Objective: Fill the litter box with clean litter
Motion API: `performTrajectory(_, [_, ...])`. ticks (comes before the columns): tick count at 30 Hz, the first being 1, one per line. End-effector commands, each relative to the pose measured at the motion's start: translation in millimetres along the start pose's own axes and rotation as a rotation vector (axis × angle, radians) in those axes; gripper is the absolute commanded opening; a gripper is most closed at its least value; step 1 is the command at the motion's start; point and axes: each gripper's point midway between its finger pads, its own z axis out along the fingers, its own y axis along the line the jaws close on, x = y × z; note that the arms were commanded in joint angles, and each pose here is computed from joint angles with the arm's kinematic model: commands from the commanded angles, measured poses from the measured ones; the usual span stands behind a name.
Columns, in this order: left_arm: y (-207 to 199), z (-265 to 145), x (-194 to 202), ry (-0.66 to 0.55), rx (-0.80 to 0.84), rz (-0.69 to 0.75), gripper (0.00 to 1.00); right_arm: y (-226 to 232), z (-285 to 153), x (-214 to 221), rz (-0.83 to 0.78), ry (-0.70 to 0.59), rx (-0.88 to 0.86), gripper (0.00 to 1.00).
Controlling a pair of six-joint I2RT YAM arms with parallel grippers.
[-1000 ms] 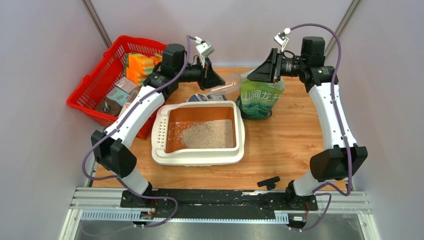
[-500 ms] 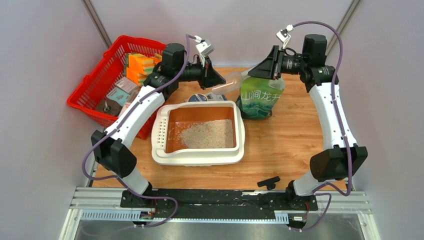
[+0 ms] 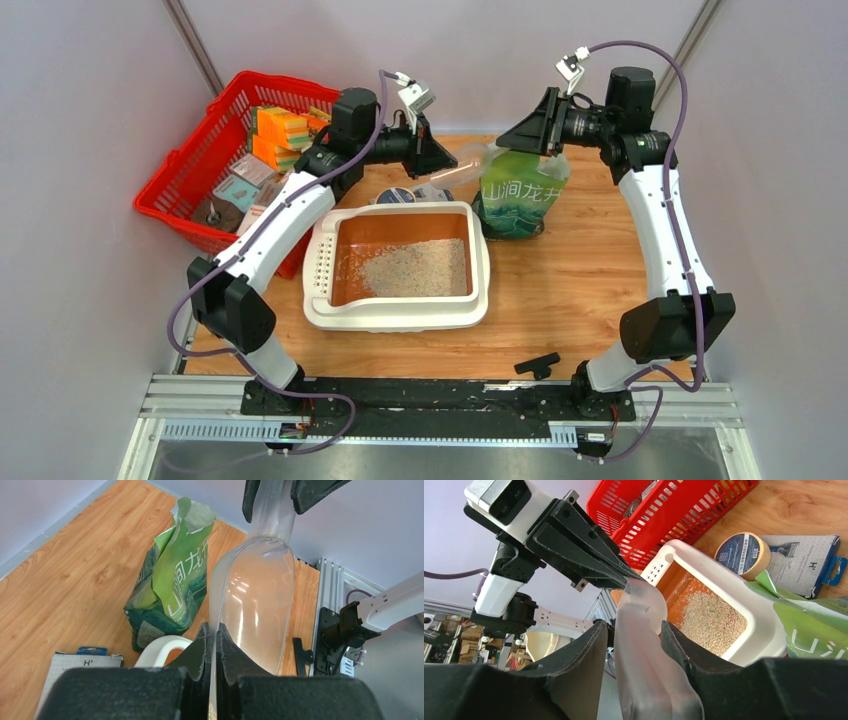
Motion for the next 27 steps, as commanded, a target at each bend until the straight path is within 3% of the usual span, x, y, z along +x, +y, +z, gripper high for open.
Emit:
performTrajectory(1, [-4,6,-14,-0.033,0.011,0.028,0.0,17,-4,-14,-0.088,-0.045,-0.017,0.46])
performTrajectory(7, [-1,9,-13,-0.037,0.007,0.011,0.0,13,-3,-14,-0.09,-0.049,-0.005,0.42])
performTrajectory(10, [1,10,-12,-0.035,0.002,0.014,0.0,11,-2,-13,-0.094,-0.044,-0.007,0.32])
performTrajectory(13, [4,12,-11,-0.028,-0.005,0.011,0.0,11,-4,-10,-0.105,-0.036,-0.005,0.13])
performTrajectory(15, [7,12,-14,-0.027,-0.015,0.025,0.24,13,-9,-14,-0.13,-0.044,-0.001,0.03])
performTrajectory(18, [13,6,-26,-0.051,-0.031,0.069,0.45,17,-28,-37,-0.18,-0.103,0.022,0.0])
performTrajectory(23, [25,7,-32,-0.043,-0.022,0.188,0.54,4,-88,-89,-0.235,-0.274,0.163,0.0])
performTrajectory(27, [34,25,-35,-0.06,0.012,0.231,0.57,-12,-127,-100,-0.274,-0.341,0.297,0.0])
